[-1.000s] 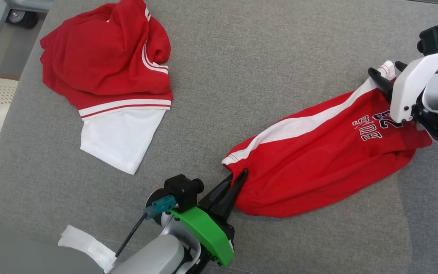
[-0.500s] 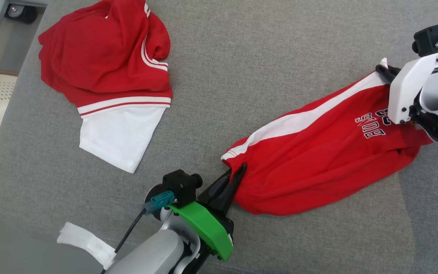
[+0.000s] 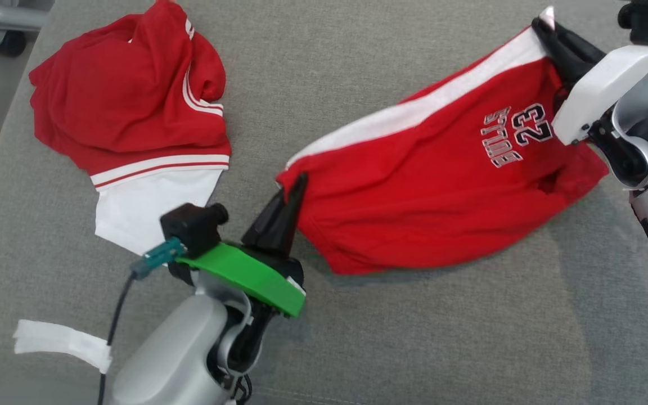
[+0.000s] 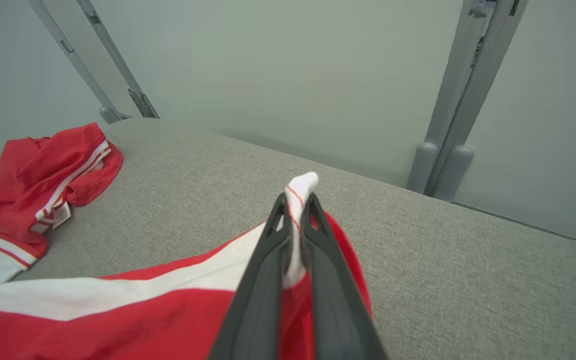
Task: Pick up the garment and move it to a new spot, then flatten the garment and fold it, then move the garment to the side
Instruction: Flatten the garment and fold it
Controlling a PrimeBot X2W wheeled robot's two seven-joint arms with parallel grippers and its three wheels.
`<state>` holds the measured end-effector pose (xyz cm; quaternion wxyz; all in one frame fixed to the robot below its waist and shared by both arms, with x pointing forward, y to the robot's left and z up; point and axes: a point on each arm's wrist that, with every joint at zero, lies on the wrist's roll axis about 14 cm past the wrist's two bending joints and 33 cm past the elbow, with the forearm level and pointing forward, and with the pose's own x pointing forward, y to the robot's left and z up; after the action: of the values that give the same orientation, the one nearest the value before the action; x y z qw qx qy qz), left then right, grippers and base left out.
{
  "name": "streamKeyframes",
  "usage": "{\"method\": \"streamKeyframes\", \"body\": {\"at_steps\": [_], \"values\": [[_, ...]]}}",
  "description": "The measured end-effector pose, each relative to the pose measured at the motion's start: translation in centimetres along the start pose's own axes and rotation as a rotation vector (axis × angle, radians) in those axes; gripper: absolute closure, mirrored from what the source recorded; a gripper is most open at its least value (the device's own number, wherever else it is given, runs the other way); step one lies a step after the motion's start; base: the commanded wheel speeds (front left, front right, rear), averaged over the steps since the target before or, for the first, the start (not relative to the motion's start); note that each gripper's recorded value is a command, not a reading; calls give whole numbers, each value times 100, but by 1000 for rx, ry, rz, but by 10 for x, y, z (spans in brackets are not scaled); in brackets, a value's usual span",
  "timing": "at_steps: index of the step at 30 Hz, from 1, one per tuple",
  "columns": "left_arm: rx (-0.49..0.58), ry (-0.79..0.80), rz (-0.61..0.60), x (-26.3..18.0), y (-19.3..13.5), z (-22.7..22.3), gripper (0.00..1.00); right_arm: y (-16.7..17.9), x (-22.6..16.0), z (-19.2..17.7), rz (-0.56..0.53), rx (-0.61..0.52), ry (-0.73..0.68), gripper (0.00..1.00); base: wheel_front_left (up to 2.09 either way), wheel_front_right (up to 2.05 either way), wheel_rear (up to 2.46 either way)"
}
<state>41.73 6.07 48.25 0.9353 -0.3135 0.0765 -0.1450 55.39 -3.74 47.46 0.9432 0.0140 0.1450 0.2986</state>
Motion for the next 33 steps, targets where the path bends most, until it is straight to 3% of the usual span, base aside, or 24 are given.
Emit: {"method": "streamKeyframes", "body": {"at_steps": [9, 17, 24, 33], "values": [[-15, -186, -30, 16, -8, 64, 100, -13, -46, 88, -45, 16, -388, 100, 0, 0, 0], [-24, -345, -208, 7, -58, 116, 100, -10, -114, 129, -78, 98, -672, 100, 0, 0, 0], [-86, -518, -402, -29, -113, 168, 100, 10, -171, 157, -53, 111, -797, 100, 0, 0, 0], [-62, -549, -520, -66, -148, 176, 100, 19, -257, 203, -76, 27, -992, 100, 0, 0, 0]]}}
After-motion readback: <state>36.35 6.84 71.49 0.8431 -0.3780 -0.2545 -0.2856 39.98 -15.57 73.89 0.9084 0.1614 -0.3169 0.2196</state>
